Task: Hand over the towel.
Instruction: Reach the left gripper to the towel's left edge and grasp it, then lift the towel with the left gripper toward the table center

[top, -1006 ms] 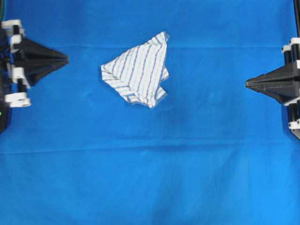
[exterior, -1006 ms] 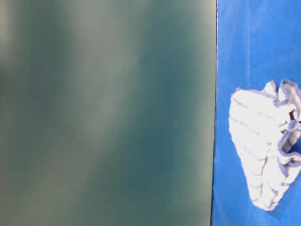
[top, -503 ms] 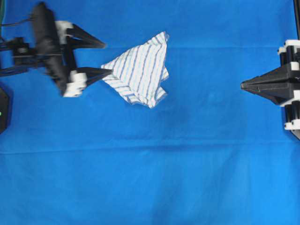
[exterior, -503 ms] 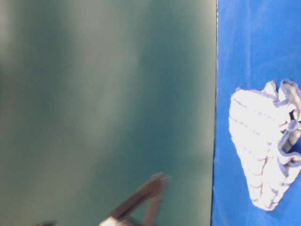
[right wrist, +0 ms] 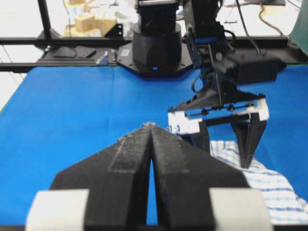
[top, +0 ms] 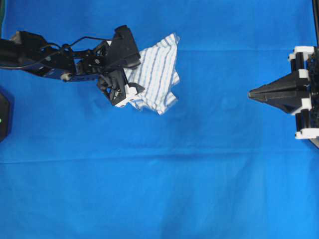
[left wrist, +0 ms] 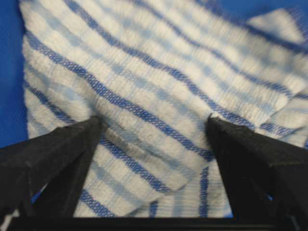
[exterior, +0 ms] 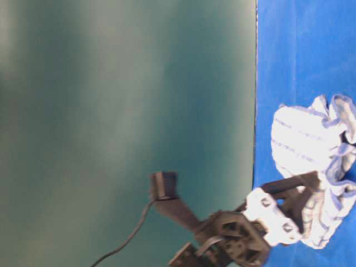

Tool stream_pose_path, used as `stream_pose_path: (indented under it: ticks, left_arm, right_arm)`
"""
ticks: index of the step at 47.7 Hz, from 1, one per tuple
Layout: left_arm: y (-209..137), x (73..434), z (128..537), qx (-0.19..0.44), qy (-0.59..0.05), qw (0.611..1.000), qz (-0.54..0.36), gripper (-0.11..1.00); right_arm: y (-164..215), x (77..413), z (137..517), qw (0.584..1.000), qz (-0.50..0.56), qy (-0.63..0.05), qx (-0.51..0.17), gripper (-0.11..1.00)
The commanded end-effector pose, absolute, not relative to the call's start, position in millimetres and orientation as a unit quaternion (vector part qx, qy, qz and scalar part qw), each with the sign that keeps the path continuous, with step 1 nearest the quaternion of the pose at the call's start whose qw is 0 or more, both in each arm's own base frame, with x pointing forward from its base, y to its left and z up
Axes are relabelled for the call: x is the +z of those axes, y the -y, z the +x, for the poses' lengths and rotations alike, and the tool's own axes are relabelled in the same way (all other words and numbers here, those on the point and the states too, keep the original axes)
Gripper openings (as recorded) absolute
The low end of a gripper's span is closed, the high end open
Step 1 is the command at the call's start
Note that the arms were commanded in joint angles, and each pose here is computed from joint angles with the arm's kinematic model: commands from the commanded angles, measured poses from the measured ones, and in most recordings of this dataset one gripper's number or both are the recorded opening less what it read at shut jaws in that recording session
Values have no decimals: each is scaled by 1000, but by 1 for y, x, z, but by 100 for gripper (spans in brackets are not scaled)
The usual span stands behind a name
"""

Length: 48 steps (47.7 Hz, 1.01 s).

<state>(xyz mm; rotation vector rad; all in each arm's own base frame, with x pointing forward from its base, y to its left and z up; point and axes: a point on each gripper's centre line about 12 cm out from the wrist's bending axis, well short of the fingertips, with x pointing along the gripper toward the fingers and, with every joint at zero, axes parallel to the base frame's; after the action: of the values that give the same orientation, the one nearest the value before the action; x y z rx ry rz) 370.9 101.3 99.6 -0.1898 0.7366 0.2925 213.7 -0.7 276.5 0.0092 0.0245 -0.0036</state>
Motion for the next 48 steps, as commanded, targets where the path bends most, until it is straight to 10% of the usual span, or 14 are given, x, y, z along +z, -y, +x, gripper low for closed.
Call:
stream_pose_path:
  ticks: [1,13,30,48]
  left_arm:
    - [-106,103,375,146,-352,920,-93,94]
    - [-105,100,372,143,-378,910,-92,89]
    - [-102,147,367,140,-329,931,-80,6]
    - [-92,274,359,130,-166,976,-57,6]
  right_arm:
    - [1,280,216,1000,6,-9,-2,1]
    - [1,280,216,1000,6,-10,-2,1]
    - [0,280,216,1000,7,-9,-1,1]
    - [3,281,217,1000,6,-6,-8,1]
